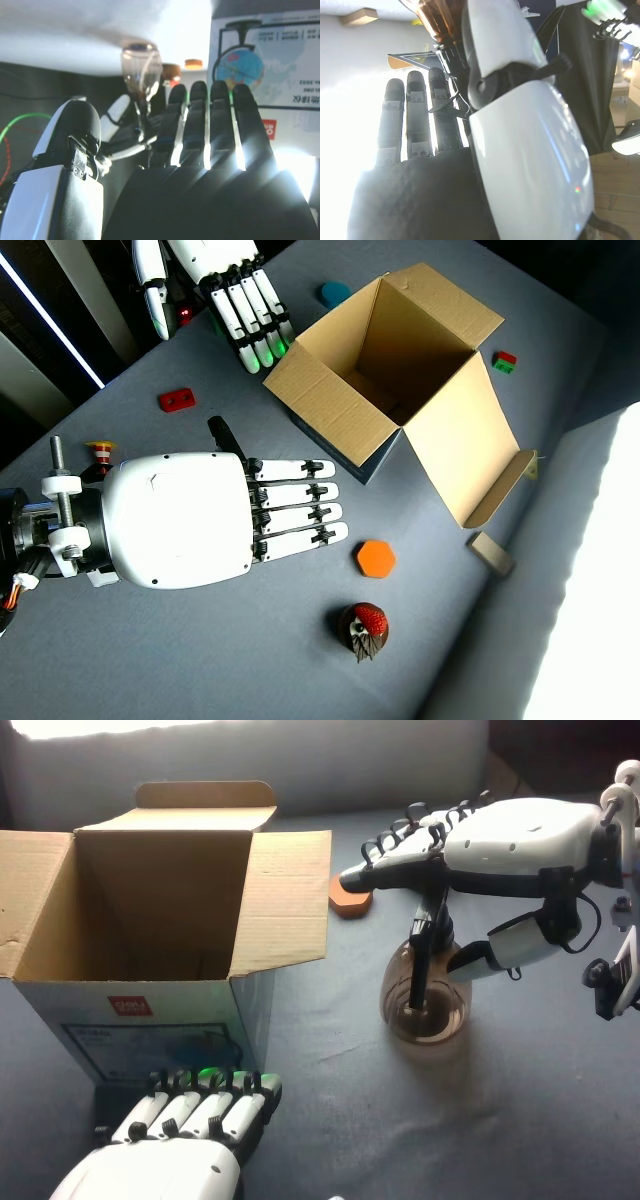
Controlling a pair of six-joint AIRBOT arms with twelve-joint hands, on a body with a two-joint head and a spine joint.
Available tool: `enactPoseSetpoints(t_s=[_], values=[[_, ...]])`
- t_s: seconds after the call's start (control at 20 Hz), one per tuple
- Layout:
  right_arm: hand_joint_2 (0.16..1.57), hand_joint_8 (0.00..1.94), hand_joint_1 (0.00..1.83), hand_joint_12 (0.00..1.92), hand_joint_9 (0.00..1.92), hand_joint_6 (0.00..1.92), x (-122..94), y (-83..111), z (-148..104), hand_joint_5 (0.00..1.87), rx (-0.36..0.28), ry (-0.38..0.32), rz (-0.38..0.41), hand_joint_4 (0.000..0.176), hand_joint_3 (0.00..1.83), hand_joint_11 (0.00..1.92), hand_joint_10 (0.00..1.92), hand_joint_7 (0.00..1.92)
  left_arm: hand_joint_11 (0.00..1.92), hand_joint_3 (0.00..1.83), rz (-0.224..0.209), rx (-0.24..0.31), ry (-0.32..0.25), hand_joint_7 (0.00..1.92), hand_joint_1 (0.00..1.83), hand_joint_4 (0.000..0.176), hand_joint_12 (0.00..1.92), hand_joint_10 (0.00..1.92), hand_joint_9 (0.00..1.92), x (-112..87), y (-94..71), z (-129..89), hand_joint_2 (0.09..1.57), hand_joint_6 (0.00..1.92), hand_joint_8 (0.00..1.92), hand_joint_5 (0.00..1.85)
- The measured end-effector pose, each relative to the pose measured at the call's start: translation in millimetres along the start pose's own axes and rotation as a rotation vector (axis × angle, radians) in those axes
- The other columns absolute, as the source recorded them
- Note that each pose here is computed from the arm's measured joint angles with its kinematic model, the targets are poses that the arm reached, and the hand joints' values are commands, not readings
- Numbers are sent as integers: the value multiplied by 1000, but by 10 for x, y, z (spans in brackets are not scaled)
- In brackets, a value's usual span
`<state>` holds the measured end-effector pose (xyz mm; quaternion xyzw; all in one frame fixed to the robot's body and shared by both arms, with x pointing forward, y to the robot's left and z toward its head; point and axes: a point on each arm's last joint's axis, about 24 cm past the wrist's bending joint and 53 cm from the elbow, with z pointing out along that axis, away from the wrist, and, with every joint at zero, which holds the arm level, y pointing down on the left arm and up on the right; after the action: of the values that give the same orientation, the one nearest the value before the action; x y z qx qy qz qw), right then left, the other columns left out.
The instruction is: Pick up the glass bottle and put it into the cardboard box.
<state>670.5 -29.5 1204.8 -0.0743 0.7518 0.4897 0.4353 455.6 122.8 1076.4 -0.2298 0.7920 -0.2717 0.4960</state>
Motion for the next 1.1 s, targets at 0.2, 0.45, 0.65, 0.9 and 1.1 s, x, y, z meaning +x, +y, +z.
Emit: enactPoseSetpoints(t_s=[0.2, 0.45, 0.65, 0.9, 1.1], values=[[1090, 594, 1255, 1553, 912, 953, -1, 11, 0, 835, -4, 0, 1, 0, 5, 376, 631, 1133, 28, 0, -7, 2, -9, 140, 121, 0, 22, 6, 81, -28, 20, 22, 1215, 4, 6, 132], [1052, 689, 1272, 1654, 1038, 901, -5, 21, -4, 1009, -9, 0, 1, 0, 0, 738, 1153, 1238, 3, 1, -10, 29, -11, 111, 88, 0, 1, 5, 73, -34, -38, 30, 1216, 0, 0, 106], [1057, 717, 1271, 1624, 1030, 917, -100, 18, -54, 992, -7, -18, -13, 0, 1, 724, 1138, 1223, 28, 2, -9, 28, -12, 153, 96, 0, 15, 9, 90, -42, -30, 29, 1220, 13, 13, 137], [1084, 740, 1382, 1595, 941, 984, -503, 161, -199, 912, -36, -100, -25, 0, 2, 730, 1222, 1155, 0, 0, -17, 30, -17, 91, 132, 0, 0, 0, 36, -57, -25, 41, 1215, 0, 0, 111], [1088, 741, 1387, 1609, 946, 1004, -810, 331, -342, 898, -76, -164, -42, 0, 1, 694, 1227, 1145, 1, 2, -17, 30, -18, 108, 108, 0, 0, 10, 62, -60, -24, 42, 1221, 4, 6, 110]])
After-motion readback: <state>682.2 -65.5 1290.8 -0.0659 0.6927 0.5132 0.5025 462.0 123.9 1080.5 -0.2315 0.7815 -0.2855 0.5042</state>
